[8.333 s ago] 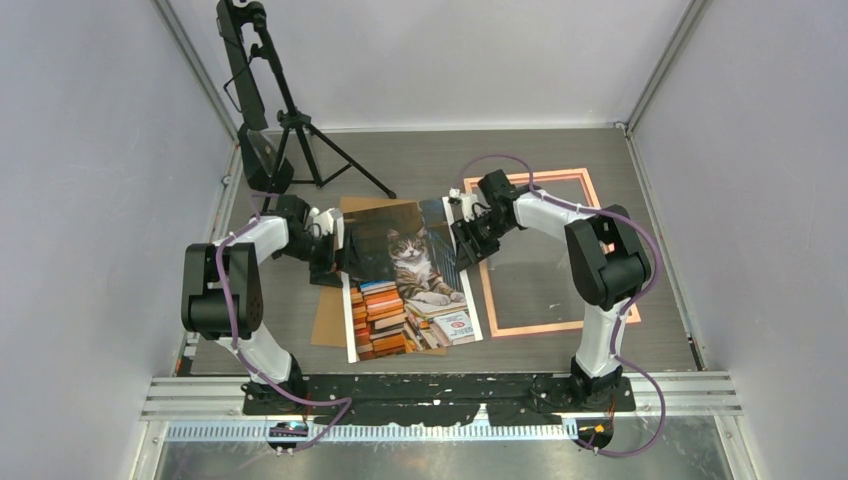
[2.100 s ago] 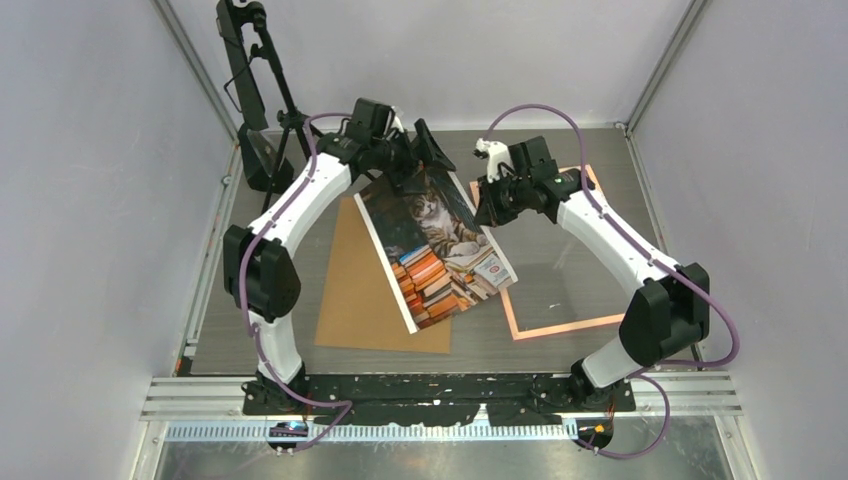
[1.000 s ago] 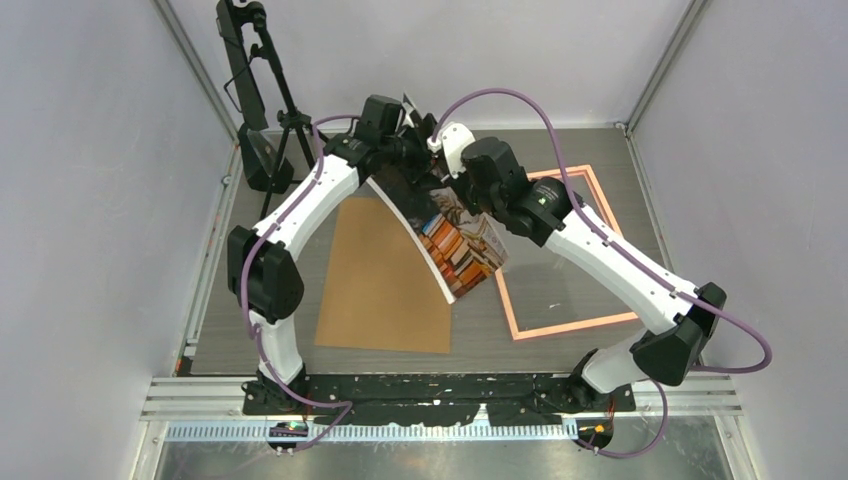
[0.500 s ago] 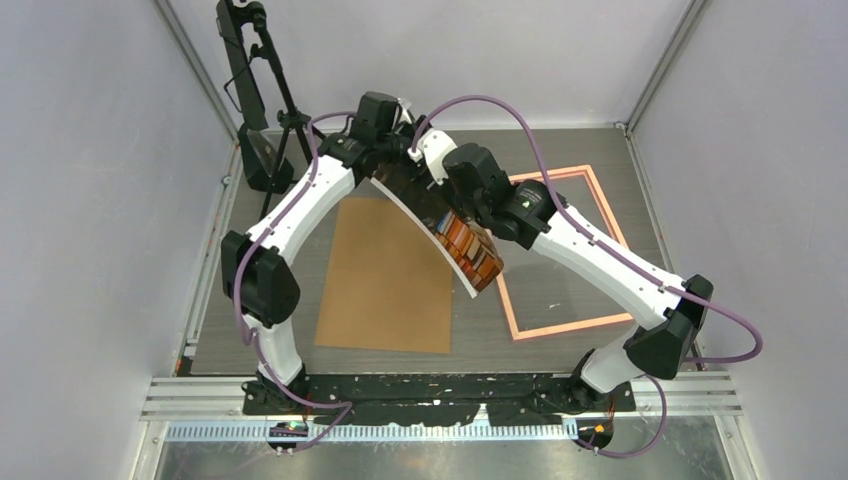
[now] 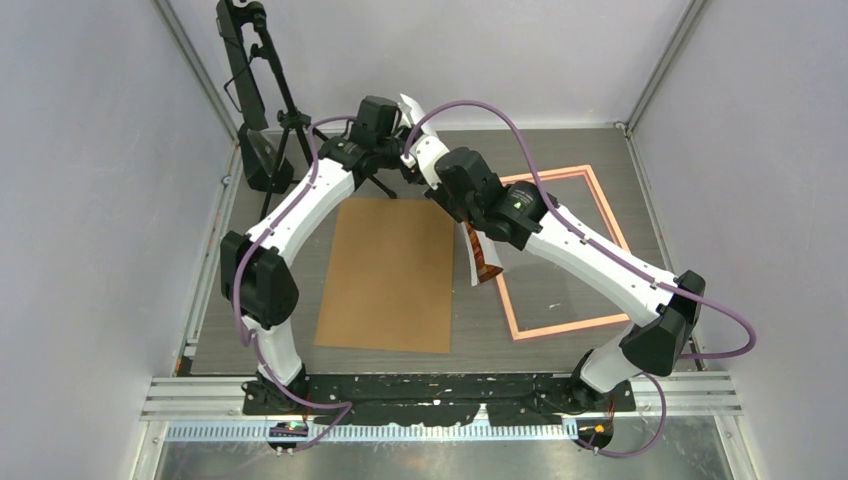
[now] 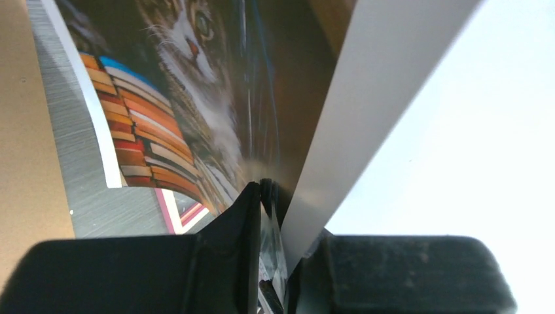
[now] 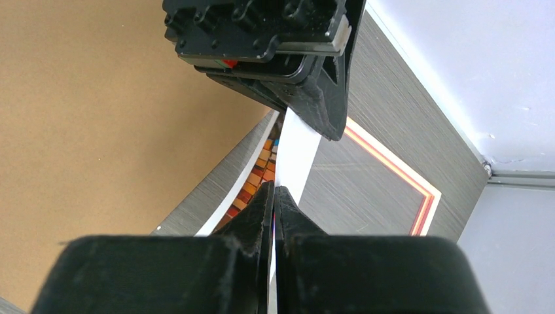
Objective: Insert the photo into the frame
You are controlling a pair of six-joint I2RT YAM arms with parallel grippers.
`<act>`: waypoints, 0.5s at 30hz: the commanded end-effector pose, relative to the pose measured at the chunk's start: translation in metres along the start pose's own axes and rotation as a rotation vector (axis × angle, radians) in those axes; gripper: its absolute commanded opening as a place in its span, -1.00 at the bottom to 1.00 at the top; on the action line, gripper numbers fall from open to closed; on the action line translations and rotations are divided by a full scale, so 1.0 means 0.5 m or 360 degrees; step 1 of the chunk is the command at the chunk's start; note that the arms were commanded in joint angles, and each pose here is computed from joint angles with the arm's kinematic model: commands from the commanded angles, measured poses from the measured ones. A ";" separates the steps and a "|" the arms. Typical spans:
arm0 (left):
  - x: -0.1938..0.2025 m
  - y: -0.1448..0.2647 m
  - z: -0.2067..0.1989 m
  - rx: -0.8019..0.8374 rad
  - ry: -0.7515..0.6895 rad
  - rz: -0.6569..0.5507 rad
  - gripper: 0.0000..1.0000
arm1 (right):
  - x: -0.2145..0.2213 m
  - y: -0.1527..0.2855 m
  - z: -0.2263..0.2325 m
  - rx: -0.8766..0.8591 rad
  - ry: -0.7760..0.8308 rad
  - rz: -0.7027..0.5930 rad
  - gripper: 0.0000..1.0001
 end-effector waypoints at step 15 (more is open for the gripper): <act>0.031 0.053 -0.068 0.0196 -0.0098 0.0037 -1.00 | -0.049 0.022 -0.004 -0.0036 -0.0077 -0.0135 -0.33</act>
Point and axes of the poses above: each gripper's point midway between its finger pads, its own y axis back along the fingers, its own z axis along the line the jaws close on, x = y × z, the point moved 2 cm from there along y, back along the fingers, and after that the axes turned 11 degrees about y, right-handed, at the moved point
